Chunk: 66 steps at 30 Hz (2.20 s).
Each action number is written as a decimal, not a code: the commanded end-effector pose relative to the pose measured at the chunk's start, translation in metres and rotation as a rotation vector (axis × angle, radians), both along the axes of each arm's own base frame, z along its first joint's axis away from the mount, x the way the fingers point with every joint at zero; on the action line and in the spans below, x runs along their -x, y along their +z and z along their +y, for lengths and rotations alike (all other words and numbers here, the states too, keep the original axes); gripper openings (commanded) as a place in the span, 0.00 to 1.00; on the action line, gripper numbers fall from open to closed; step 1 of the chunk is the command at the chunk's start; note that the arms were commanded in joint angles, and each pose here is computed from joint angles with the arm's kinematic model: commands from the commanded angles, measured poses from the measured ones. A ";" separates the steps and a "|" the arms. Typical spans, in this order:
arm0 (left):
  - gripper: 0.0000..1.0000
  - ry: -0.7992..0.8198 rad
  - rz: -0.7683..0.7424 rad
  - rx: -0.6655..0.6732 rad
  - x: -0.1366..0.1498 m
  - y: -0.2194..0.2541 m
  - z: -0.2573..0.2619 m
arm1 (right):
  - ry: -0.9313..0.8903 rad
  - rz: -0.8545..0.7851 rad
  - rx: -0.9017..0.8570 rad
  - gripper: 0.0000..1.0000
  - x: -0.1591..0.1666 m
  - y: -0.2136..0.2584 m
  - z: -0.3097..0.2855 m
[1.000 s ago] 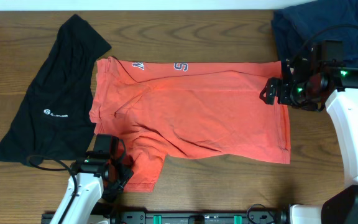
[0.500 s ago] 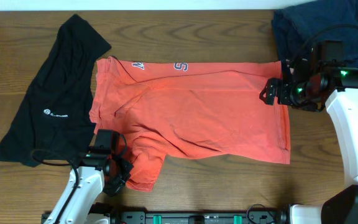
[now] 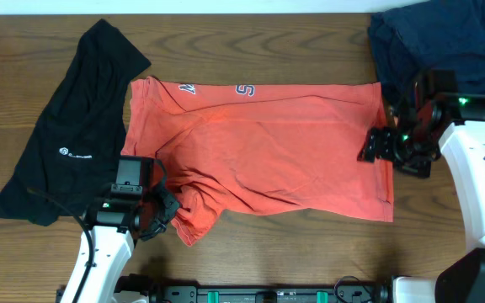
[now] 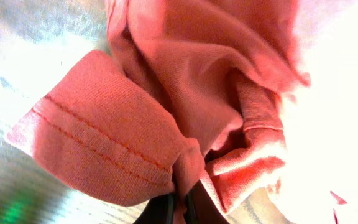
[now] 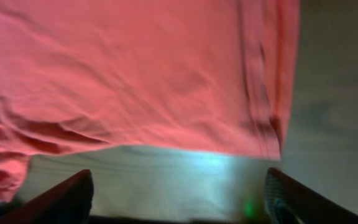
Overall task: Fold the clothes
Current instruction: 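Move the right gripper to the bottom-right hem and grasp it, then fold the bottom half of the t-shirt up toward the top edge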
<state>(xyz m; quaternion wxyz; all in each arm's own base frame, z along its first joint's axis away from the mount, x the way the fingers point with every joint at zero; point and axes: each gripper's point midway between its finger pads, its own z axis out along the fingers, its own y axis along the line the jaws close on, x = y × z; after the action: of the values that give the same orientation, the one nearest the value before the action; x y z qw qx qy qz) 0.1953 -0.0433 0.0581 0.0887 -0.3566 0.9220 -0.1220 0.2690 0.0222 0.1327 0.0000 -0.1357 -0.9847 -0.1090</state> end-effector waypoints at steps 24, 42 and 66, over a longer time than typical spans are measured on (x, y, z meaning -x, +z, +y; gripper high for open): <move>0.06 -0.058 -0.160 -0.183 -0.035 0.018 0.025 | -0.319 0.173 0.219 0.64 0.060 -0.109 -0.032; 0.06 -0.002 -0.120 -0.176 -0.027 0.014 0.028 | -0.334 0.157 0.307 0.56 0.074 -0.135 -0.056; 0.06 -0.009 -0.082 -0.181 -0.015 0.017 0.029 | -0.206 0.083 0.211 0.01 0.064 -0.121 -0.041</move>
<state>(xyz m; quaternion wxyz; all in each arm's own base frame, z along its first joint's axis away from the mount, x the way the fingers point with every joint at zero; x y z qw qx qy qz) 0.2034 -0.0176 0.0596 0.1363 -0.3377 0.9297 -0.0558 0.1952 -0.0225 -0.0032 0.0370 -0.2619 -0.9640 0.0270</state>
